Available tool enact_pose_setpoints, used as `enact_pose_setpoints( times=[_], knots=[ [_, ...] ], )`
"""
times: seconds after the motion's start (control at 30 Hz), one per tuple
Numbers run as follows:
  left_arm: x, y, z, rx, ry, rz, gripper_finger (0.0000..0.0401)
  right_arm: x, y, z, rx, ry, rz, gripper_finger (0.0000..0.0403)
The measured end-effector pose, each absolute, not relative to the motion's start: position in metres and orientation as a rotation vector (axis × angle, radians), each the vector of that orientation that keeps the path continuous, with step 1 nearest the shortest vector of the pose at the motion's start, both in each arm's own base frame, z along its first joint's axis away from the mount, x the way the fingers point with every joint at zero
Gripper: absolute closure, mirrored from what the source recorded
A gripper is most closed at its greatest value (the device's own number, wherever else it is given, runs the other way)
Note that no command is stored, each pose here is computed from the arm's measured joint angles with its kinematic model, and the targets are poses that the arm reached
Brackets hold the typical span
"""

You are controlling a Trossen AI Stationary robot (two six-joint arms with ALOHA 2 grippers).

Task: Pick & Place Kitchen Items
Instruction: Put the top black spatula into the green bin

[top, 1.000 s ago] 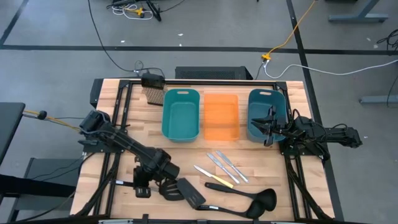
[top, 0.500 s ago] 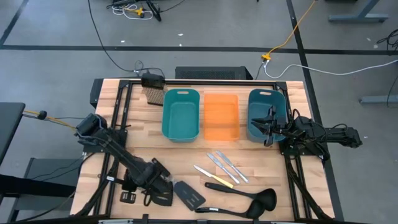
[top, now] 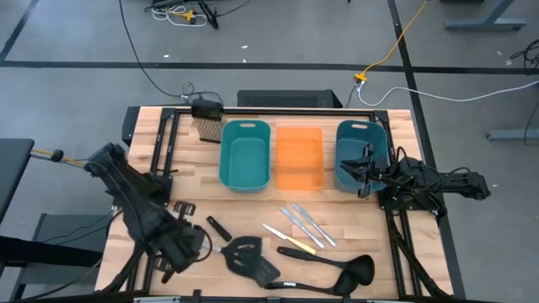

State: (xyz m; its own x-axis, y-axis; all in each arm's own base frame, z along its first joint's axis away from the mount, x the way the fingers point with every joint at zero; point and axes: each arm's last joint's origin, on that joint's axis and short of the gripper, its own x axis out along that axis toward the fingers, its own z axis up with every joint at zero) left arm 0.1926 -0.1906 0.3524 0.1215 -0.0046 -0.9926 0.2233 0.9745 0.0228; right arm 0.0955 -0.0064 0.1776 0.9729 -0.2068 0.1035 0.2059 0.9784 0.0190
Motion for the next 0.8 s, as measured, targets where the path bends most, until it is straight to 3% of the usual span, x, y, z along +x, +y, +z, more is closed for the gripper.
enact_pose_setpoints(
  times=[0.33, 0.8],
  knots=[
    [0.219, -0.143, 0.372, 0.675, 1.028, 0.257, 0.0316, 0.096, -0.006, 0.178, 0.029, -0.107, -0.205, 0.0334],
    [0.273, -0.004, 0.408, 0.880, 0.990, 0.704, 0.0316, 0.095, -0.006, 0.178, 0.028, -0.109, -0.207, 0.0334]
  ],
)
